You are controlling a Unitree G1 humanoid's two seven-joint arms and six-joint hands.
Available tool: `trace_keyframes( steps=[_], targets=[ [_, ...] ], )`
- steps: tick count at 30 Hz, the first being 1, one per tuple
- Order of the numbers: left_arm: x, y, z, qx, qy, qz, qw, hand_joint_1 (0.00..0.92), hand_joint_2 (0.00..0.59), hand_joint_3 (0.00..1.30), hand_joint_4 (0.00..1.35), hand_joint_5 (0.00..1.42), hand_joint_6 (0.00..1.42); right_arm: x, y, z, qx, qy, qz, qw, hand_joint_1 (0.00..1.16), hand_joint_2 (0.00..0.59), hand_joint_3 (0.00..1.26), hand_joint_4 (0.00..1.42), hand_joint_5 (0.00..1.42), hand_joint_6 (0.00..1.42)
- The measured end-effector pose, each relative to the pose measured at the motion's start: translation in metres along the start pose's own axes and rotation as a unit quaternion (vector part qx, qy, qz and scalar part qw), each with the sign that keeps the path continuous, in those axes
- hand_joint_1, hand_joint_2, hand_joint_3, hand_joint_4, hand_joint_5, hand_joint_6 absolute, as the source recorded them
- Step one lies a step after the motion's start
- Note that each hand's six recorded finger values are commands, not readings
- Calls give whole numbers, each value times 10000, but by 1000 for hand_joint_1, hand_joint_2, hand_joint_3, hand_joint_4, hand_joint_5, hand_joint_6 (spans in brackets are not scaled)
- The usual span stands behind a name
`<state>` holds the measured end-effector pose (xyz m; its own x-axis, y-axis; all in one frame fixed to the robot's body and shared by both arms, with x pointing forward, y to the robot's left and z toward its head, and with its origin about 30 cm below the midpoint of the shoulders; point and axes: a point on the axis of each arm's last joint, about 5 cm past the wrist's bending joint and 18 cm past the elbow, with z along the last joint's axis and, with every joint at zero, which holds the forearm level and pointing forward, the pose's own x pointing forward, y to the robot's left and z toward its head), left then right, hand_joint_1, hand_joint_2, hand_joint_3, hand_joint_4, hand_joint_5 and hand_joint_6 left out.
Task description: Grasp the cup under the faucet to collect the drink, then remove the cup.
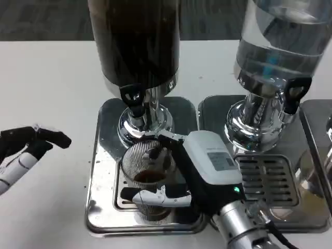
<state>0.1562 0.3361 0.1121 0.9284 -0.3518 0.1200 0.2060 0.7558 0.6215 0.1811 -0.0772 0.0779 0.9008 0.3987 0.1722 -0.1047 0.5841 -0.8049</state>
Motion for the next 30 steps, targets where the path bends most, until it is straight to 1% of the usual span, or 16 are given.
trace_keyframes(
  steps=[6, 11, 12, 19, 21, 23, 28, 30],
  targets=[
    [21, 6, 4, 8, -34, -12, 10000, 0, 201, 549, 477, 380, 440, -48, -26, -20, 7, 123, -77, 9999, 463, 186, 438, 570, 873, 1201],
    [46, 14, 2, 8, -59, -22, 10000, 0, 198, 548, 476, 380, 441, -87, -67, -44, -3, 304, -201, 9993, 480, 190, 447, 578, 873, 1201],
    [51, 14, 2, 7, -65, -34, 10000, 0, 198, 548, 476, 380, 441, -91, -72, -50, -9, 340, -219, 9992, 494, 199, 447, 577, 873, 1201],
    [66, -1, -6, -16, -66, -114, 9999, 0, 196, 534, 476, 380, 451, -109, -104, -84, -29, 494, -345, 9982, 525, 207, 453, 577, 889, 1200],
    [67, -6, -8, -25, -61, -128, 9999, 0, 195, 534, 476, 380, 453, -119, -118, -96, -36, 581, -406, 9975, 539, 213, 462, 577, 889, 1198],
    [68, -8, -8, -28, -63, -133, 9999, 0, 193, 534, 476, 380, 454, -125, -133, -98, -37, 630, -457, 9970, 543, 213, 462, 577, 889, 1199],
    [71, -14, -9, -33, -67, -149, 9999, 0, 192, 533, 476, 380, 456, -136, -168, -103, -49, 685, -580, 9960, 562, 218, 462, 593, 889, 1209],
    [72, -15, -8, -32, -74, -152, 9999, 0, 191, 533, 476, 380, 457, -145, -188, -95, -38, 724, -653, 9952, 565, 218, 462, 594, 889, 1212]
  ],
)
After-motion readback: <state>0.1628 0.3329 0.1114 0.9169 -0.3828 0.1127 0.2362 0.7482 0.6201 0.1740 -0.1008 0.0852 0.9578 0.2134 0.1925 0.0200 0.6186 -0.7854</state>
